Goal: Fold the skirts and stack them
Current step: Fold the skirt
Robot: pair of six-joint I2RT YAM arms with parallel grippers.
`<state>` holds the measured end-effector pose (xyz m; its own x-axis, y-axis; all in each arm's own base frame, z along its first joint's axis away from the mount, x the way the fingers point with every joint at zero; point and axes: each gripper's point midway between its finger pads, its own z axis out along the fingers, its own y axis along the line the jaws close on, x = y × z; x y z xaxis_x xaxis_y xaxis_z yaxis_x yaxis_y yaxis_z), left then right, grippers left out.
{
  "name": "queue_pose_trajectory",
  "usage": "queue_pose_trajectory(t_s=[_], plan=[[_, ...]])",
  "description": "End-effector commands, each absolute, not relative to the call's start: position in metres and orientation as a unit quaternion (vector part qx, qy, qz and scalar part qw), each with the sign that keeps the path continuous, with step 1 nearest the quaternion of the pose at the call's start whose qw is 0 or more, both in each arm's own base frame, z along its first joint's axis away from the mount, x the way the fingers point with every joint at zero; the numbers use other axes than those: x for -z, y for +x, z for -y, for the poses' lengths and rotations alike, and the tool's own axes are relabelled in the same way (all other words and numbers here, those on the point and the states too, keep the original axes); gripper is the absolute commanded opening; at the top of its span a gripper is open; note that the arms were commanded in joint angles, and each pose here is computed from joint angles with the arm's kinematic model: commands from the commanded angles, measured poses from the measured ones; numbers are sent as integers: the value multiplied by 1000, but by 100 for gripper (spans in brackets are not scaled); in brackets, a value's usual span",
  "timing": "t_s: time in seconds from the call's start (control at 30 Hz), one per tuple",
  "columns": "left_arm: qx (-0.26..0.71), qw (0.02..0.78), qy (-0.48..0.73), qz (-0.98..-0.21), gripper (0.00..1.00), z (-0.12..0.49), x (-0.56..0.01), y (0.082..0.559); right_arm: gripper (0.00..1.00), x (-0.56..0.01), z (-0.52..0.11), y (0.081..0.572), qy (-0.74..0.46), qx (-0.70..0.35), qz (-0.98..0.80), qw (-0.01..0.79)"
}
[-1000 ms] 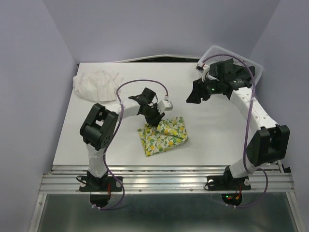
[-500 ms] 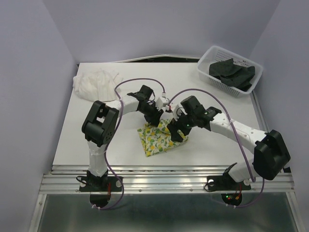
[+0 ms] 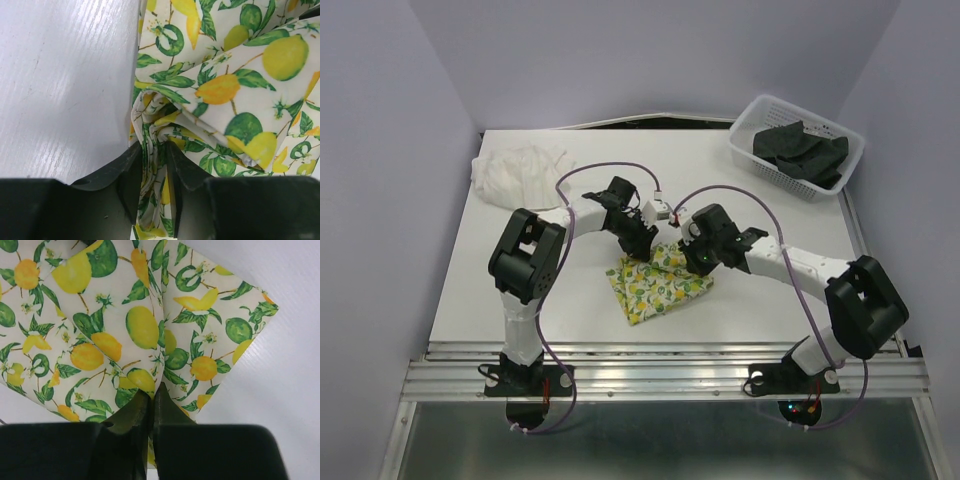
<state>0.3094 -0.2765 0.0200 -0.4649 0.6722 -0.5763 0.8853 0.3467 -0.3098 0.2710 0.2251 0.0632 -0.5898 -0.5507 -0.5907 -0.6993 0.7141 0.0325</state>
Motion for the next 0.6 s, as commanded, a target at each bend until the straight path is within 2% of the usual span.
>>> queue_pose_trajectory(t_s=[0.0,0.2,0.23,0.37,0.4,0.57], plan=[[213,42,466,-857,37,214,52,266,1,-81,-222,308,-270,-155,-892,328],[209,39,457,-863,37,208,57,264,5,-69,-205,319,-142,-247,-924,253],[210,41,457,-863,37,208,56,265,20,-67,-199,319,-121,-268,-926,235],[209,42,457,-864,37,208,56,264,54,-72,-190,329,-65,-307,-924,216],[210,42,456,-864,37,208,56,264,57,-77,-182,336,-49,-309,-923,224],[210,42,454,-865,37,208,56,264,58,-136,-170,359,-62,-319,-895,307]])
